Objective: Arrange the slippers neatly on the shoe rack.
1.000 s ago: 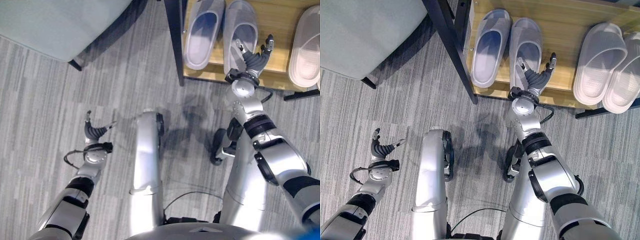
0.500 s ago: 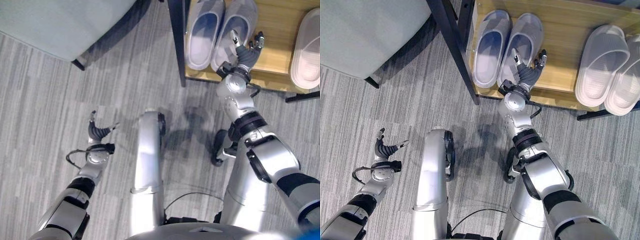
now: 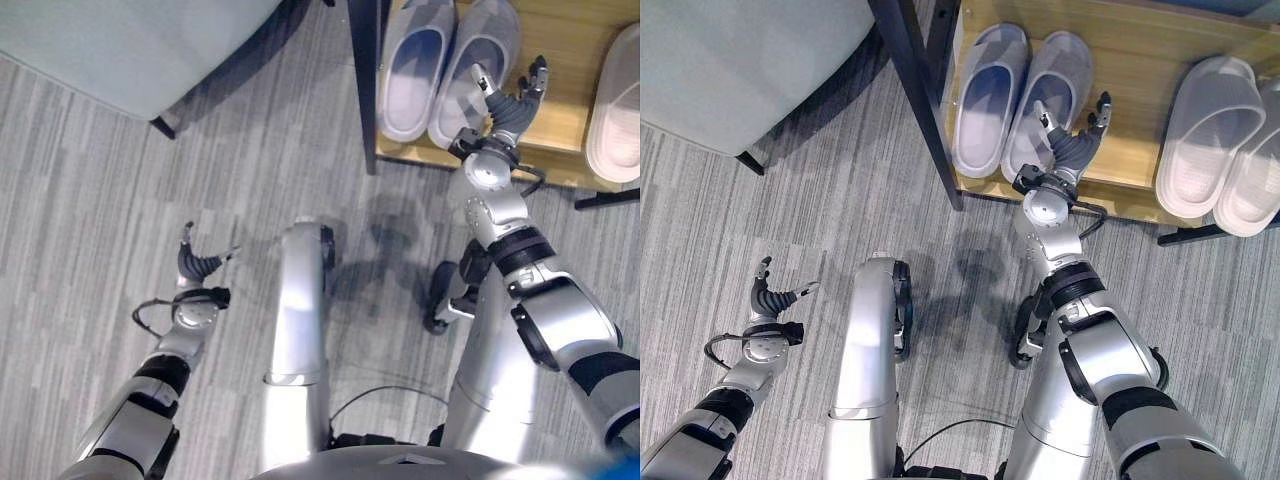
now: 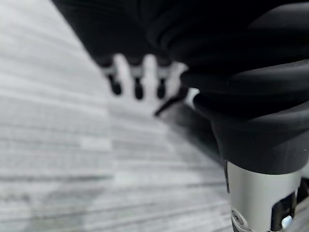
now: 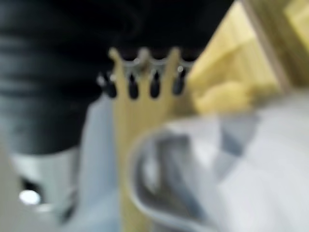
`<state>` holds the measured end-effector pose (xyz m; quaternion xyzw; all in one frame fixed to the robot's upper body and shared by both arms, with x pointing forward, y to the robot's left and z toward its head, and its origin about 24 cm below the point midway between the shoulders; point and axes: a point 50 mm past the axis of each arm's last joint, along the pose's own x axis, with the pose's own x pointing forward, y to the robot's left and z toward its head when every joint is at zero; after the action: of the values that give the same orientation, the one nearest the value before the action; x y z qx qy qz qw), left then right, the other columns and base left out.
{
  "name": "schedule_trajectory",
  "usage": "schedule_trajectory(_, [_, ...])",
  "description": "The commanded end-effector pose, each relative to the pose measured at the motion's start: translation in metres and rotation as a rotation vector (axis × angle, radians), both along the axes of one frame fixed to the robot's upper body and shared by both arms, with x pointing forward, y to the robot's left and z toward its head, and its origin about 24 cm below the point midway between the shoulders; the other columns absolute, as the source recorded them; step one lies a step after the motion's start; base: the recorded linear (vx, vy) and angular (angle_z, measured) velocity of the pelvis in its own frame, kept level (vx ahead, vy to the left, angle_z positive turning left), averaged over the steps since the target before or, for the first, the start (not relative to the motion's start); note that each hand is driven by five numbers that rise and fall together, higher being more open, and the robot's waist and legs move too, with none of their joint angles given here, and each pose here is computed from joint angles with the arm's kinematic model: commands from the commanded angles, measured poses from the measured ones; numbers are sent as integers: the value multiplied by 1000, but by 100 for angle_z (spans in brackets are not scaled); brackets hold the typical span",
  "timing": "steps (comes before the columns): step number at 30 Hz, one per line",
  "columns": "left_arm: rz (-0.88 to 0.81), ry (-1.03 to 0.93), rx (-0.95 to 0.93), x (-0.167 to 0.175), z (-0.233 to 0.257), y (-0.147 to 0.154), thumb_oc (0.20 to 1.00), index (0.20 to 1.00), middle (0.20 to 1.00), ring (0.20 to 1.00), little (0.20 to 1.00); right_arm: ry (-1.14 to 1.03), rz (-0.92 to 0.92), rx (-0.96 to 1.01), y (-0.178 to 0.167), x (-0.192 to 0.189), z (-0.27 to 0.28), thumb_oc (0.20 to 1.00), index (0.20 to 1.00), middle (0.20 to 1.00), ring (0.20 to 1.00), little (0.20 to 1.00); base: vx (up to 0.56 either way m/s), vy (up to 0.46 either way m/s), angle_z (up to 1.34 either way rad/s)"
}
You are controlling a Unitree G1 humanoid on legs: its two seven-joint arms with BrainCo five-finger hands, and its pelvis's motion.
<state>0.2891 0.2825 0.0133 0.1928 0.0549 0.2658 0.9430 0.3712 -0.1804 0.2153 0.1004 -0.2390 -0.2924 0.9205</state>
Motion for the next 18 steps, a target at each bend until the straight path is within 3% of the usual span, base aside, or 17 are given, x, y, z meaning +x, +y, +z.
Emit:
schedule_trajectory(1, [-58, -153, 14, 23, 35, -12, 1000, 1000, 1000, 1000, 1000, -299, 48, -117, 13, -27, 47, 1000, 1000, 1000, 1000, 1000, -130, 50, 7])
schedule_trajectory(3, [-76, -145, 13, 23, 32, -18, 1000, 1000, 1000, 1000, 1000, -268, 69, -133, 16, -30, 31, 1000, 1000, 1000, 1000, 1000, -102, 52, 6])
schedule_trajectory(10, [-193, 19, -19, -3, -18, -45, 1000, 1000, 1000, 1000, 1000, 346, 221, -80, 9, -61, -153, 1000, 1000, 1000, 1000, 1000, -171, 77, 11])
schedule_trajectory(11, [-193, 20, -19, -4, -18, -44, 1000, 1000, 1000, 1000, 1000, 347, 222, -80, 9, -61, -154, 1000, 1000, 1000, 1000, 1000, -73, 43, 12])
schedule_trajectory(14, [-284, 151, -64, -30, -52, -64, 1000, 1000, 1000, 1000, 1000, 704, 337, 23, 5, -113, -248, 1000, 1000, 1000, 1000, 1000, -6, 110, 14])
schedule_trajectory(15, [-284, 151, -64, -30, -52, -64, 1000, 1000, 1000, 1000, 1000, 704, 337, 23, 5, -113, -248, 1000, 1000, 1000, 1000, 1000, 132, 116, 13])
schedule_trajectory(18, [-439, 274, -72, -61, -80, -88, 1000, 1000, 1000, 1000, 1000, 1044, 266, 105, -28, -182, -316, 1000, 1000, 1000, 1000, 1000, 151, 114, 1])
